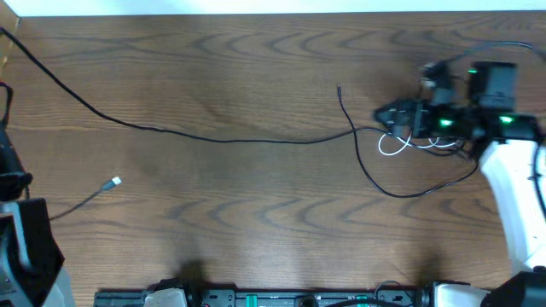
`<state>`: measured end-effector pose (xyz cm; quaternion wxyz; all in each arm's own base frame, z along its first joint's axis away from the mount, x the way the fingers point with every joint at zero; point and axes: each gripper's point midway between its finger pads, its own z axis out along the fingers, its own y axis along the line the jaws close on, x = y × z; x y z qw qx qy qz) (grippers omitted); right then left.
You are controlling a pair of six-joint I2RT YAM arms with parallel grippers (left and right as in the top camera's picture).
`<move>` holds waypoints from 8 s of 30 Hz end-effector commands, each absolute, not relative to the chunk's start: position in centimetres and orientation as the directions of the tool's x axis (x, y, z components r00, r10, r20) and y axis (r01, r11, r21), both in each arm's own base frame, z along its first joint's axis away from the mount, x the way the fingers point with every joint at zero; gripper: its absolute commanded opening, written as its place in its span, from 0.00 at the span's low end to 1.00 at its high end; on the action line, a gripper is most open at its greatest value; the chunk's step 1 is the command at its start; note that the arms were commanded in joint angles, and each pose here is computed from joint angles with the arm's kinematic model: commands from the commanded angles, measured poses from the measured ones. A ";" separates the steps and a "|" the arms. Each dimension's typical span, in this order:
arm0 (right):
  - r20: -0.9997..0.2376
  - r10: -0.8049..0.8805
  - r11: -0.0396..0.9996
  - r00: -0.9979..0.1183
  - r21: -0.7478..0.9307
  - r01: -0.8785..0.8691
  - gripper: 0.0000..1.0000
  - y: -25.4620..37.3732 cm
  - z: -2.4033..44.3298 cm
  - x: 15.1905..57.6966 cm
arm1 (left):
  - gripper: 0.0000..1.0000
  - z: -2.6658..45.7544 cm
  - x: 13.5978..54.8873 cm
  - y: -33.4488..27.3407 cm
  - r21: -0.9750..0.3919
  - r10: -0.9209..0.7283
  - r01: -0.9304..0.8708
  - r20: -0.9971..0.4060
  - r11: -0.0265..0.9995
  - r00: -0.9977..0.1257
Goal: Untangle cables
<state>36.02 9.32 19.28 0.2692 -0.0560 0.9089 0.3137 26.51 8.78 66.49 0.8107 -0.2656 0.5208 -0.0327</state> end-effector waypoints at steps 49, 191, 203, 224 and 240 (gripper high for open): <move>-0.955 0.132 0.309 -0.267 0.296 -0.904 0.90 46.1 29.9 29.9 | 0.07 60.0 28.5 -8.0 -0.737 -0.672 0.347 -0.674 0.580 -0.307; -0.981 0.120 0.922 -0.154 0.168 -0.349 0.76 24.9 53.2 45.8 | 0.68 36.6 30.9 -8.0 -0.476 -0.215 0.039 -0.467 0.878 -0.858; -0.729 0.014 1.000 -0.684 0.021 -0.002 0.99 8.4 38.9 44.3 | 0.68 24.9 35.8 -18.3 -0.451 0.076 0.170 -0.219 0.876 -0.973; -0.531 0.290 0.933 -0.796 -0.027 0.358 0.99 -8.2 34.7 39.7 | 0.68 5.5 39.5 -30.3 0.001 0.806 0.823 -0.207 0.568 -0.555; -0.530 0.289 0.934 -0.797 -0.027 0.357 0.99 -8.1 34.7 39.7 | 0.67 1.9 42.5 -33.3 0.063 0.826 0.856 -0.306 0.513 -0.473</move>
